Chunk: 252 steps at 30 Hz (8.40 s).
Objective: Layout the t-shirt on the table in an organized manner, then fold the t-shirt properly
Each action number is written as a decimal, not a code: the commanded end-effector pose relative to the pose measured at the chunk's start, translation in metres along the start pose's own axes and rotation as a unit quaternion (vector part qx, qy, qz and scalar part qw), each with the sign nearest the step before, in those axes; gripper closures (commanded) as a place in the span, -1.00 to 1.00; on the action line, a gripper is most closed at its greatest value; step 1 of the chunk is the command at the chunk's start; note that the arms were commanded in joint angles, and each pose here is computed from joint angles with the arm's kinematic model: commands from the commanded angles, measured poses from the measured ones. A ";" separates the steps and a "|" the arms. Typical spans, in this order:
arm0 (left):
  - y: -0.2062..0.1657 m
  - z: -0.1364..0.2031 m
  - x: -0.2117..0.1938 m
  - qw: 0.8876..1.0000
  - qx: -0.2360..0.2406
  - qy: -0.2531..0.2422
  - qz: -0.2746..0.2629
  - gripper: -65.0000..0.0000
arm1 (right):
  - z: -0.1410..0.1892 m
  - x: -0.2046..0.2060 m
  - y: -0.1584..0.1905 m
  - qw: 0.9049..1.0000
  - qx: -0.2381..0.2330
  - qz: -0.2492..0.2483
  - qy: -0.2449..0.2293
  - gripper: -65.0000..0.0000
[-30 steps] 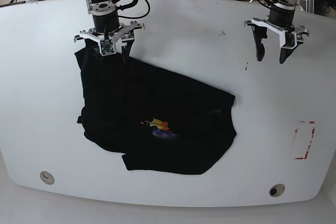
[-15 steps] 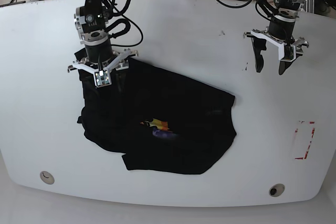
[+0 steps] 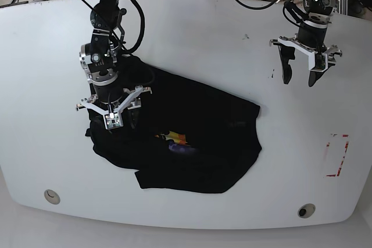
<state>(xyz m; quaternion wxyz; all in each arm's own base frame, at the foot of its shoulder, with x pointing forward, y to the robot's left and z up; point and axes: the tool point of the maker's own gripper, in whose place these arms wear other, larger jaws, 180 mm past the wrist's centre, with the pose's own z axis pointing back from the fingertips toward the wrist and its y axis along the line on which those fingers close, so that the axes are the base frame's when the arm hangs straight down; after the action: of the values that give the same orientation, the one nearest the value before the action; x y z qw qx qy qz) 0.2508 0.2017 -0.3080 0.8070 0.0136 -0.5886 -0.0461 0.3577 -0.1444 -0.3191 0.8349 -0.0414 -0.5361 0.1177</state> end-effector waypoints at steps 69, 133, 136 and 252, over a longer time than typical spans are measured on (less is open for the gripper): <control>0.003 0.002 0.012 1.000 0.001 -0.022 -0.007 -0.17 | -0.015 -0.007 -0.006 1.000 0.001 -0.028 0.005 -0.97; -0.019 -0.012 0.003 0.999 -0.026 -0.010 -0.030 -0.17 | 0.107 -0.083 -0.018 0.995 0.001 -0.054 0.083 1.00; -0.021 -0.012 0.003 0.999 -0.028 -0.010 -0.029 -0.17 | 0.119 -0.098 -0.030 0.994 -0.003 -0.045 0.101 1.00; 0.086 -0.065 0.039 0.994 0.097 0.030 -0.028 -0.53 | 0.049 -0.106 0.157 0.931 0.340 0.069 0.114 0.94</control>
<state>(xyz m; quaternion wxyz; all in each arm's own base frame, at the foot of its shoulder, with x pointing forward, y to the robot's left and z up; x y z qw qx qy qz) 0.3218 0.2831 -0.3028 0.8354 0.1075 -0.5389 -0.0054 0.2505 -0.0118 -0.4251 0.8448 0.2016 -0.3594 0.3413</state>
